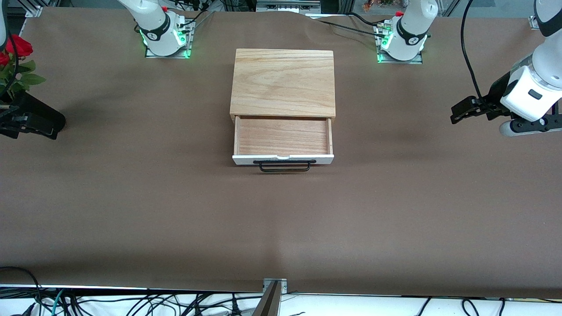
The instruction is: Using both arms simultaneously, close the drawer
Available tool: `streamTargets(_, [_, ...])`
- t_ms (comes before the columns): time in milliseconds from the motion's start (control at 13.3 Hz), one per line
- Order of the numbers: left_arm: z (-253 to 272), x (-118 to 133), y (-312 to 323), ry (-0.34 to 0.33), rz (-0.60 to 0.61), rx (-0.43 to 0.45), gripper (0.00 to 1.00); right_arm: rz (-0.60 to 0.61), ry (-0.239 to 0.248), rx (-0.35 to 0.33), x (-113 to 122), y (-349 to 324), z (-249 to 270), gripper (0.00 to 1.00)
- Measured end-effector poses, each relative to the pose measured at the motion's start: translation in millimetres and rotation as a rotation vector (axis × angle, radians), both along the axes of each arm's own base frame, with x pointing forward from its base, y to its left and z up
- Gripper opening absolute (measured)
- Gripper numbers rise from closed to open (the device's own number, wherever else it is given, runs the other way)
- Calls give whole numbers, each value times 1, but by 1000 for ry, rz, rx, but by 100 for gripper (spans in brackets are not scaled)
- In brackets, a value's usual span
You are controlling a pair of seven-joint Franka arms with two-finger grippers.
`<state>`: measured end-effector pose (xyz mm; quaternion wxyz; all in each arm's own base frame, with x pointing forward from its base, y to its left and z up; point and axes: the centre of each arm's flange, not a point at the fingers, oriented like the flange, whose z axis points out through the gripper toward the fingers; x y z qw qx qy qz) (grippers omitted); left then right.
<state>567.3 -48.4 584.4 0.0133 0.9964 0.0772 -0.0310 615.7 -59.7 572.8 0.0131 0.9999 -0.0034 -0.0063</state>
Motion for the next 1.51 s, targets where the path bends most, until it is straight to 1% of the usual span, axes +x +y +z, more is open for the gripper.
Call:
streamTargets(1131, [4,1,-2,-18,-7,0,100,0,-1,0,0,-1,0,100])
streamTargets(1508, [12,2,-12,-42,-69,29,100,-1,-1,0,0,-1,0,100])
